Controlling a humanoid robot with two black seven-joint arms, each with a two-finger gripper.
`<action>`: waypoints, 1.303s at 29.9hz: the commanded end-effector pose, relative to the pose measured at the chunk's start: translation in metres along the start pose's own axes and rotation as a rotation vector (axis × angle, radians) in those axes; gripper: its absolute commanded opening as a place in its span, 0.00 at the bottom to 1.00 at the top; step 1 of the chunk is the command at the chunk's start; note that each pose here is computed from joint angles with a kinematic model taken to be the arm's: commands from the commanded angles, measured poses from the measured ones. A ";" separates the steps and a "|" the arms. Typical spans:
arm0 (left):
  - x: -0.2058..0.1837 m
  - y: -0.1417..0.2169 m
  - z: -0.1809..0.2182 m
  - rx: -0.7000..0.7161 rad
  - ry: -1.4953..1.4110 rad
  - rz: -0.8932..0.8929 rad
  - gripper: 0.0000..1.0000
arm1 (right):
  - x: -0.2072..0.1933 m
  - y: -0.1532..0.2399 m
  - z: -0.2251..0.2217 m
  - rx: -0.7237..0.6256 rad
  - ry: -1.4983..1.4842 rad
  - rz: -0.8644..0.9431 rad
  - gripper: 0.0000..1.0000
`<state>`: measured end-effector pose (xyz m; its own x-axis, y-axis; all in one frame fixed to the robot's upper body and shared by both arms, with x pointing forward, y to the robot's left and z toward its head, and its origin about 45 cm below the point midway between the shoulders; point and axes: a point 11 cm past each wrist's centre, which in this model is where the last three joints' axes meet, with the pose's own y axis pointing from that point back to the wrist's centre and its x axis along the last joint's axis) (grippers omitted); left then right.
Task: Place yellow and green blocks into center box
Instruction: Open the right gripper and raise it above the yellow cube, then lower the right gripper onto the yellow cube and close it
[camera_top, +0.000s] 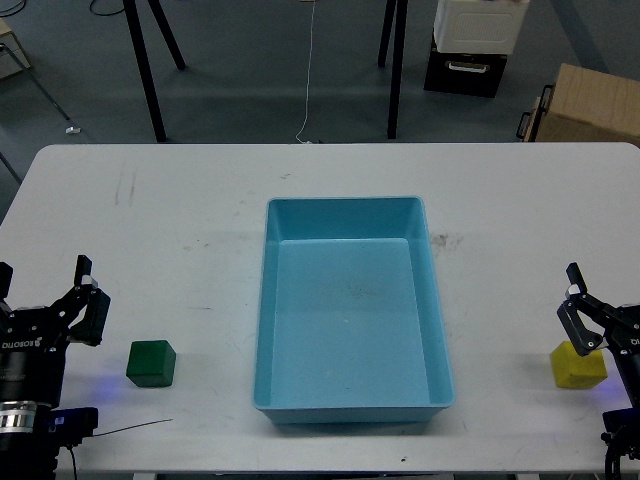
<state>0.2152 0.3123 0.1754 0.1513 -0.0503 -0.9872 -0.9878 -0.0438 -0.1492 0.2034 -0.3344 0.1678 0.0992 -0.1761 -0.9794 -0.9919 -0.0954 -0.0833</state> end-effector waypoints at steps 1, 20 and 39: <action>0.000 -0.001 0.000 0.001 0.000 -0.002 1.00 | -0.004 -0.003 -0.007 -0.071 0.085 -0.001 1.00; -0.009 -0.023 -0.007 0.009 0.014 -0.059 1.00 | -0.050 -0.138 -0.057 -0.937 1.080 0.141 1.00; -0.006 -0.020 -0.006 0.005 0.016 -0.047 1.00 | -0.017 -0.085 -0.037 -1.963 2.043 0.051 1.00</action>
<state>0.2343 0.3069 0.1854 0.2006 -0.0645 -0.9775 -0.9793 -0.0411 -0.1983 0.3035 -0.3451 0.2078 0.9659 -0.2092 0.1525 -0.1737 -0.0868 0.9810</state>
